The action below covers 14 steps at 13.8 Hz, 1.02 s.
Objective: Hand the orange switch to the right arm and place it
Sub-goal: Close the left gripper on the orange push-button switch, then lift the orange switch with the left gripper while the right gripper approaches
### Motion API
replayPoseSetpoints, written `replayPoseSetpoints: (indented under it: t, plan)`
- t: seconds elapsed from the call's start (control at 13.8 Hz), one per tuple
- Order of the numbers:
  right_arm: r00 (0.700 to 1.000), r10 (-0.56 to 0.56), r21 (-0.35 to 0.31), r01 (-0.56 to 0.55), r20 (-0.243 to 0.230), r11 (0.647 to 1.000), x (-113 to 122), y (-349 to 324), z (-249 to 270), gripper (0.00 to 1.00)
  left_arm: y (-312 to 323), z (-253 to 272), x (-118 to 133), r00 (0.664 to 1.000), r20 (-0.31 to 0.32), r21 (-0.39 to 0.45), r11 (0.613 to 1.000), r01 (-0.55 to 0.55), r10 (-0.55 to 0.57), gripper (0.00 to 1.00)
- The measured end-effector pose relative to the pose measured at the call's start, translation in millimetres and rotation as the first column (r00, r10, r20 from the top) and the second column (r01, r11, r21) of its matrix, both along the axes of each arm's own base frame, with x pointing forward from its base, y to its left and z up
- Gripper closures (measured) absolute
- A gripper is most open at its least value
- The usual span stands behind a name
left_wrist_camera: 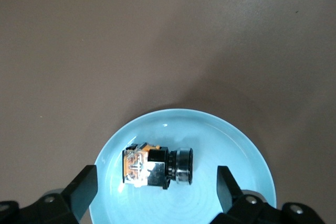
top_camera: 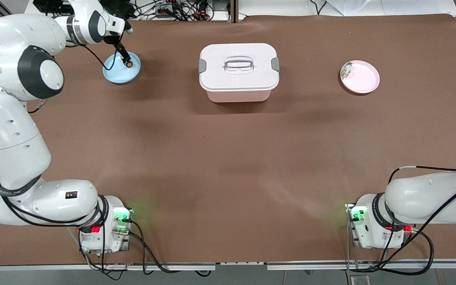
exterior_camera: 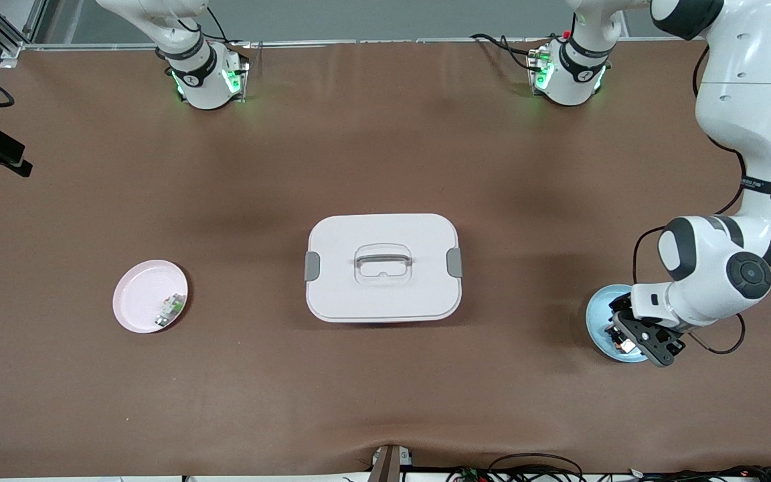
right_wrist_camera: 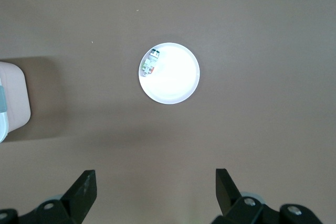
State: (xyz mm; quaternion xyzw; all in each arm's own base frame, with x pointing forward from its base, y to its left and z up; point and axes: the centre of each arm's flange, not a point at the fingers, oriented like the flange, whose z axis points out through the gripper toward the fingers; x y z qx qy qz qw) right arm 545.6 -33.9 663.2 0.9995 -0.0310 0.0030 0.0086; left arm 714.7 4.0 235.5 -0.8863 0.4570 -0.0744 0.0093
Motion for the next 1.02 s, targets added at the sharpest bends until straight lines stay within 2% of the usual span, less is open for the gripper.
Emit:
replayPoseSetpoints:
  t: [0.22, 0.65, 1.02]
  plan:
    - [1.0, 0.006, 0.027, -0.006, -0.011, 1.0, 2.9, 5.4, -5.9, 0.0, -0.1, -13.4, -0.1, 1.0, -0.009, -0.001, 1.0, 0.005, -0.005, 0.0]
    - [0.996, 0.029, 0.205, -0.011, -0.086, 0.979, 21.2, 34.0, -49.1, 0.0, 3.2, -21.8, 1.7, 1.0, -0.012, 0.003, 1.0, 0.022, -0.022, 0.0]
    - [0.99, 0.056, 0.278, -0.017, -0.132, 0.96, 23.3, 76.8, -67.9, 0.0, 18.3, -32.0, 3.4, 1.0, -0.014, 0.006, 1.0, 0.017, -0.017, 0.0]
